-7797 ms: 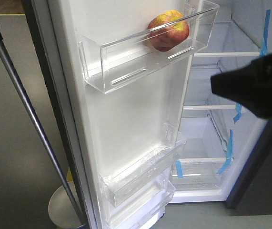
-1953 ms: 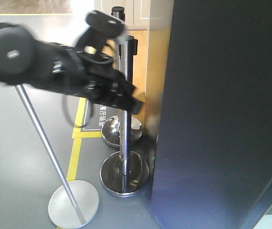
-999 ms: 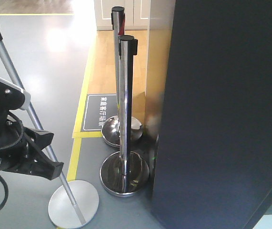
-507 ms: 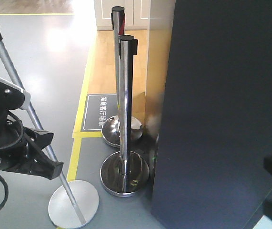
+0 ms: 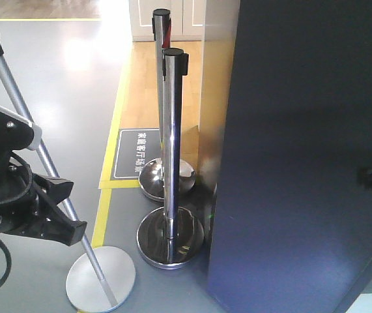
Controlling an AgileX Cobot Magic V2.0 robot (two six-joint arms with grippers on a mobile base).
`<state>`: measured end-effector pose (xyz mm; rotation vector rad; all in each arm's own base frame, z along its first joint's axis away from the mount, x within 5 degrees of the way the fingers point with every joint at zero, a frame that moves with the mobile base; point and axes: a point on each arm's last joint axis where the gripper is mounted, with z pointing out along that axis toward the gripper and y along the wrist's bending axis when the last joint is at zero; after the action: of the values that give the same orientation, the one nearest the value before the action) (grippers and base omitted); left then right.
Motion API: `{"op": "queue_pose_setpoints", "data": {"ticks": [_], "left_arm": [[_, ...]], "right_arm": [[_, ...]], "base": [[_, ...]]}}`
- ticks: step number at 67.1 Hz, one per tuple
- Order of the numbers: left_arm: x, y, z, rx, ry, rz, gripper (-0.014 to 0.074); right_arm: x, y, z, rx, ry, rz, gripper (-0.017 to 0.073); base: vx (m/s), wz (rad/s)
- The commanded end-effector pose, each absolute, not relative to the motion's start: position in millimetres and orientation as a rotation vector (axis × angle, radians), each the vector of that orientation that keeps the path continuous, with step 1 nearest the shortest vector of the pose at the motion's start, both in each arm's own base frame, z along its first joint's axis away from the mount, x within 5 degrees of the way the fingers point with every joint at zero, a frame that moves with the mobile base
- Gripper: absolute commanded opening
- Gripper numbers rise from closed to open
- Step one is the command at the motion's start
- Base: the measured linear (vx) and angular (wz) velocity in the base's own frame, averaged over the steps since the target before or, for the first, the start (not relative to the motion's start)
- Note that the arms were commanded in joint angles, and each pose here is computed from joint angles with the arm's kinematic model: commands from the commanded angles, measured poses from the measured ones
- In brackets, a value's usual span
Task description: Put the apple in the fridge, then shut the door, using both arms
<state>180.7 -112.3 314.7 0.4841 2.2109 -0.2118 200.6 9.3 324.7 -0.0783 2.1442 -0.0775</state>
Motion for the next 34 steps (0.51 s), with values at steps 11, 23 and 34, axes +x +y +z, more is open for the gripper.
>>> {"op": "queue_pose_setpoints", "data": {"ticks": [11, 23, 34], "left_arm": [[181, -114, 330, 0.470, 2.121, -0.253, -0.0006], [181, -114, 330, 0.470, 2.121, -0.253, -0.0006], [181, -114, 330, 0.470, 2.121, -0.253, -0.0006]], "right_arm": [[239, -19, 363, 0.030, 1.996, -0.028, -0.0003], [264, -37, 374, 0.049, 1.965, -0.043, -0.0003], [291, -46, 382, 0.076, 1.906, -0.058, -0.0003]], "base": [[0.00, 0.00], [0.00, 0.00], [0.00, 0.00]]}}
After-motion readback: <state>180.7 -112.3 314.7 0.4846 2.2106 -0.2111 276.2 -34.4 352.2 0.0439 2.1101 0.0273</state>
